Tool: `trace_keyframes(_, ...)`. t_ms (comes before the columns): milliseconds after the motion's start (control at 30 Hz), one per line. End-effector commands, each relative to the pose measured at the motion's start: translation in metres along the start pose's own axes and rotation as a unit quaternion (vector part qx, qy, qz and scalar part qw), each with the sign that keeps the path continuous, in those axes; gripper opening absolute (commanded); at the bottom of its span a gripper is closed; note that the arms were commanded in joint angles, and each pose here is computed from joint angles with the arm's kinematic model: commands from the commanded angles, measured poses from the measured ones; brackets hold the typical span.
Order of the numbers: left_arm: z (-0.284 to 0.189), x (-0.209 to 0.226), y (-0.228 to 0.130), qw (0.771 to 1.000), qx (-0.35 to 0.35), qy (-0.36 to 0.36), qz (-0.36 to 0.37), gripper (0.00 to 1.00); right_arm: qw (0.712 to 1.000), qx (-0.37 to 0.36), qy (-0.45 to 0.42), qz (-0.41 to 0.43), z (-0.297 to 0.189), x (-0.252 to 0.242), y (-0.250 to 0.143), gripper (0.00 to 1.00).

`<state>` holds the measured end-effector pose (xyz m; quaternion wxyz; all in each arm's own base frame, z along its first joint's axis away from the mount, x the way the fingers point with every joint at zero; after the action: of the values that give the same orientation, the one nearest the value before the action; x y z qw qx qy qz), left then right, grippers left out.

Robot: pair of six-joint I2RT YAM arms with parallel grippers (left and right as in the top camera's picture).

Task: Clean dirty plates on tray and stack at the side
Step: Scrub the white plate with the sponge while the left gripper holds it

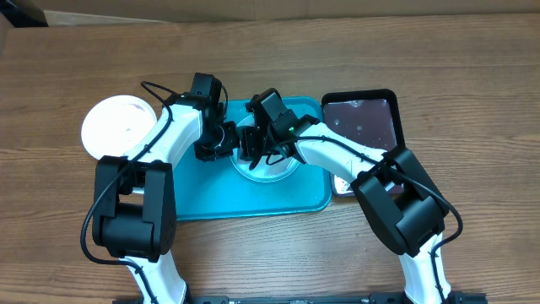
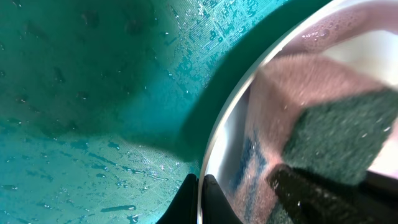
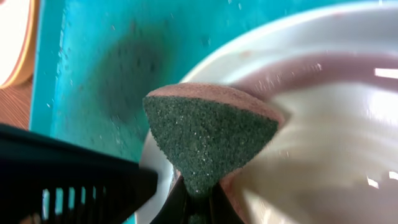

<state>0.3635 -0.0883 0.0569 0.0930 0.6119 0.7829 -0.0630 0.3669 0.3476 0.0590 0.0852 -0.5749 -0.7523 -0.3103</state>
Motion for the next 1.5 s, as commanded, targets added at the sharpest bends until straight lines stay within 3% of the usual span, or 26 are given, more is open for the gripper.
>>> trace_keyframes(0, 0.003, -0.001, -0.004, 1.000, 0.010, -0.006, 0.007, 0.04, 1.000, -0.016, -0.022, 0.008, 0.008, -0.008, 0.002, 0.04)
trace_keyframes(800, 0.003, -0.001, -0.004, 1.000, 0.012, -0.005, 0.009, 0.04, 0.983, -0.146, -0.096, -0.051, 0.000, -0.037, 0.059, 0.04)
trace_keyframes(1200, 0.003, -0.001, -0.005, 1.000, 0.012, -0.005, 0.008, 0.04, 0.971, -0.189, -0.138, -0.057, -0.040, -0.067, 0.091, 0.04)
trace_keyframes(1467, 0.003, -0.001, -0.004, 1.000, 0.011, -0.003, 0.009, 0.04, 0.967, -0.209, -0.135, -0.060, -0.079, -0.055, 0.102, 0.04)
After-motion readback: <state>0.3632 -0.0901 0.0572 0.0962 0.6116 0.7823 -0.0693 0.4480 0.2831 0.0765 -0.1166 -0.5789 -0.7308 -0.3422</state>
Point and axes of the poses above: each gripper's point midway between its finger pads, its own z axis out along the fingers, its own x axis along the line the jaws close on, y = z × x, the point moved 4 cm from there along -z, back along the fingers, and after that the axes turned 2 degrees about -z, right-handed, at the moved point
